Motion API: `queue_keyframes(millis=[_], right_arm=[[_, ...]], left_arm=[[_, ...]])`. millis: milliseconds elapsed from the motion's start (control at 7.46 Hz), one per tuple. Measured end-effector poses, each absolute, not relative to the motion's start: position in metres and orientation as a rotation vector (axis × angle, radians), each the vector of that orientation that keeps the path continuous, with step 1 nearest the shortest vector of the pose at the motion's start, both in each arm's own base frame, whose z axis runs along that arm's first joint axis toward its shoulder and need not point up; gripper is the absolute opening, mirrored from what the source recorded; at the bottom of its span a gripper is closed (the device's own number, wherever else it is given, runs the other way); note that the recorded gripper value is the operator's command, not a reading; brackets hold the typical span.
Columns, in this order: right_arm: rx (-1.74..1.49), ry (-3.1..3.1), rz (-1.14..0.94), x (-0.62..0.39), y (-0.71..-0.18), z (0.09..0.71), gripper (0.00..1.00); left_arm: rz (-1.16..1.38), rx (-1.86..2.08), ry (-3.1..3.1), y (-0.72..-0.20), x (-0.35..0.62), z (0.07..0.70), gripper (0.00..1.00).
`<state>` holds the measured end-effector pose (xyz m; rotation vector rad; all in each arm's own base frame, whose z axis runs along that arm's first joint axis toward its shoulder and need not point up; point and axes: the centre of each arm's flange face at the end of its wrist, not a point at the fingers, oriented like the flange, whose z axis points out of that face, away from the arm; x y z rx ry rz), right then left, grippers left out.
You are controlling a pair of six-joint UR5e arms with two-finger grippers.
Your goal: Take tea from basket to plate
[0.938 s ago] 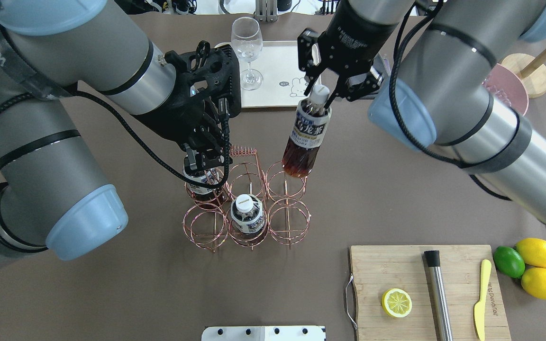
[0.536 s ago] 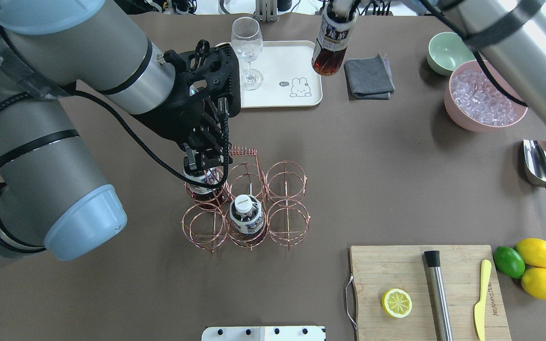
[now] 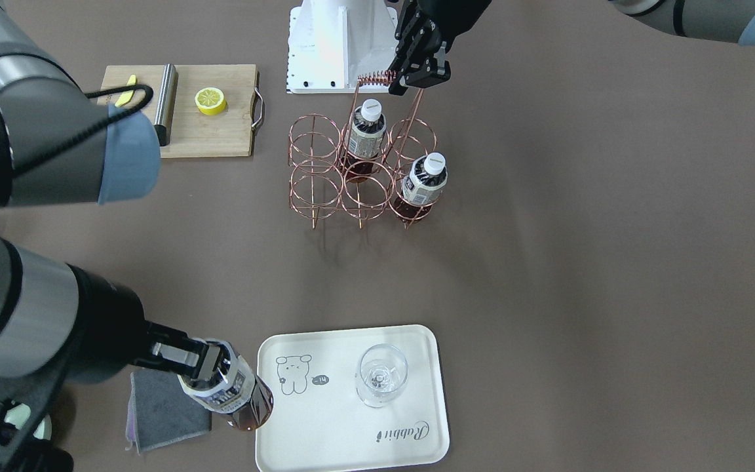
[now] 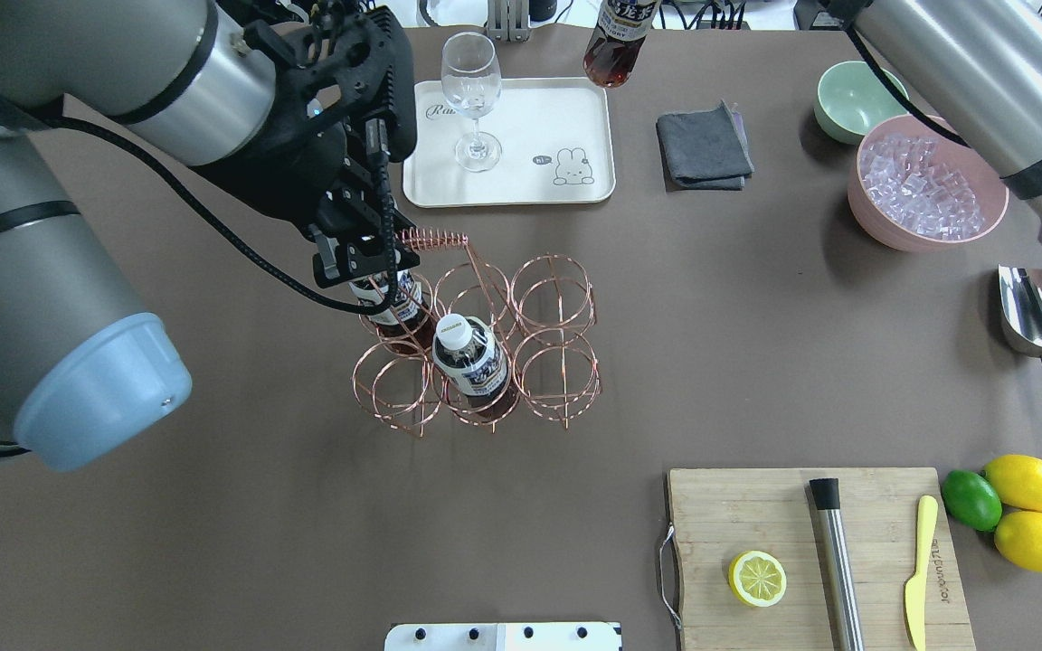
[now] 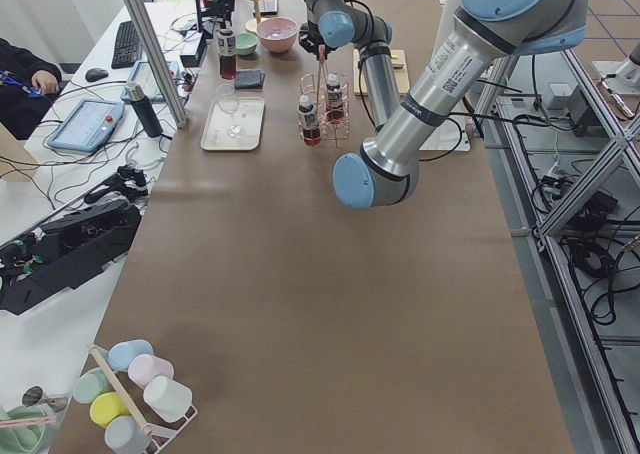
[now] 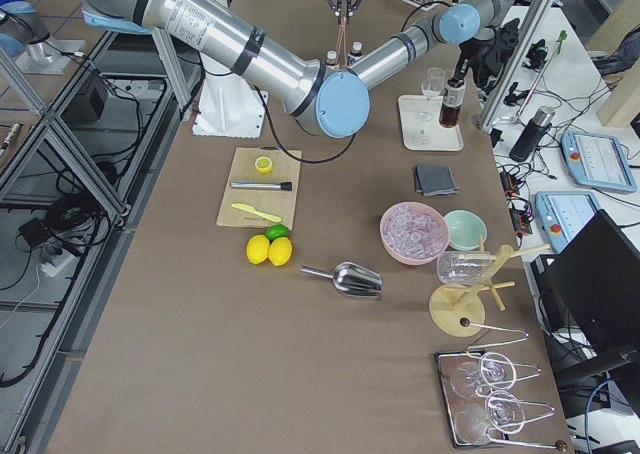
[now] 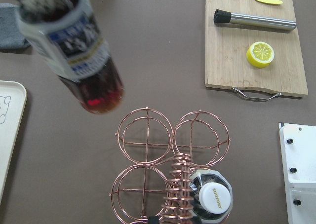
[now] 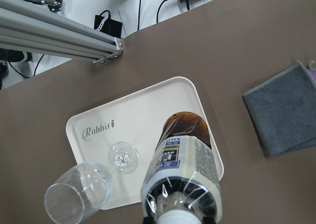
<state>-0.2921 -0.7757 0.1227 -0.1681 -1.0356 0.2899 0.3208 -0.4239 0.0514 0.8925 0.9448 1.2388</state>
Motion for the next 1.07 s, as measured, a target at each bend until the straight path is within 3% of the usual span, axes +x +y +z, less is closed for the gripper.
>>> queue_keyframes(millis=[402, 804, 938, 1072], right_arm=[[-0.087, -1.003, 0.216, -0.364, -0.768, 0.144, 0.00], [-0.074, -0.986, 0.181, -0.399, -0.753, 0.145, 0.00], [-0.069, -0.986, 0.171, -0.407, -0.749, 0.146, 0.34], [-0.068, -0.984, 0.163, -0.414, -0.745, 0.147, 0.43]], left_arm=[[1.117, 0.926, 0.904, -0.450, 0.238, 0.047, 0.00], [1.041, 0.916, 0.846, -0.497, 0.124, 0.114, 0.00], [1.069, 0.906, 0.811, -0.508, 0.098, 0.154, 0.00], [1.107, 0.892, 0.776, -0.525, 0.080, 0.190, 0.00]])
